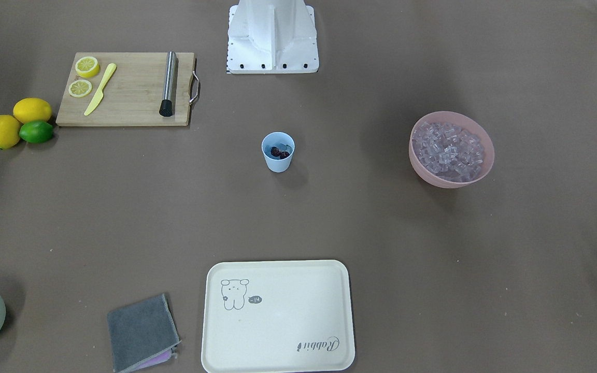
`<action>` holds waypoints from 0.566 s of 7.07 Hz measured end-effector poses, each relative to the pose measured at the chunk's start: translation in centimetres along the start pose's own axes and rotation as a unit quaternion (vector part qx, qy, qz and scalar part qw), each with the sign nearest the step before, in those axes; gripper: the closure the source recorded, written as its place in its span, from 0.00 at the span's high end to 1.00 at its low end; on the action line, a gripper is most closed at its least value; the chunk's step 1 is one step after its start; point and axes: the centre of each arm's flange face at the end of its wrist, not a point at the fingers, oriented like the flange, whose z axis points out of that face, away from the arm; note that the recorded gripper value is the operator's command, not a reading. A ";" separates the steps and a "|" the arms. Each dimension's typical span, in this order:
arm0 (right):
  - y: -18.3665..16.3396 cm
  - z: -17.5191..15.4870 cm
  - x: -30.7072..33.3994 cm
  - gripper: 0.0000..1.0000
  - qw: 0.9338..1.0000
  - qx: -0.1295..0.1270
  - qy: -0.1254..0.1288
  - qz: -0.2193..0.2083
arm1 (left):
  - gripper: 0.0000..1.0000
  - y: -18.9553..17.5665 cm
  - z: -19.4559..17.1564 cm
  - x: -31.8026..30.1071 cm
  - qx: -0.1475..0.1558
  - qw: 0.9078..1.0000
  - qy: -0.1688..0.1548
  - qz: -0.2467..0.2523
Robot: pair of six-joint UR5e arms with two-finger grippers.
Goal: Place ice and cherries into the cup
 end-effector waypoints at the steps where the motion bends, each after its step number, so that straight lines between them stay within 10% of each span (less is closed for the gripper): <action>1: 0.0 0.0 0.0 1.00 1.000 0.000 0.000 0.000 | 0.98 0.1 0.2 -0.2 -0.002 1.000 0.001 -0.004; 4: 0.1 0.4 0.3 1.00 1.000 -0.005 0.000 0.005 | 0.98 0.2 0.3 -0.4 -0.003 1.000 0.002 -0.008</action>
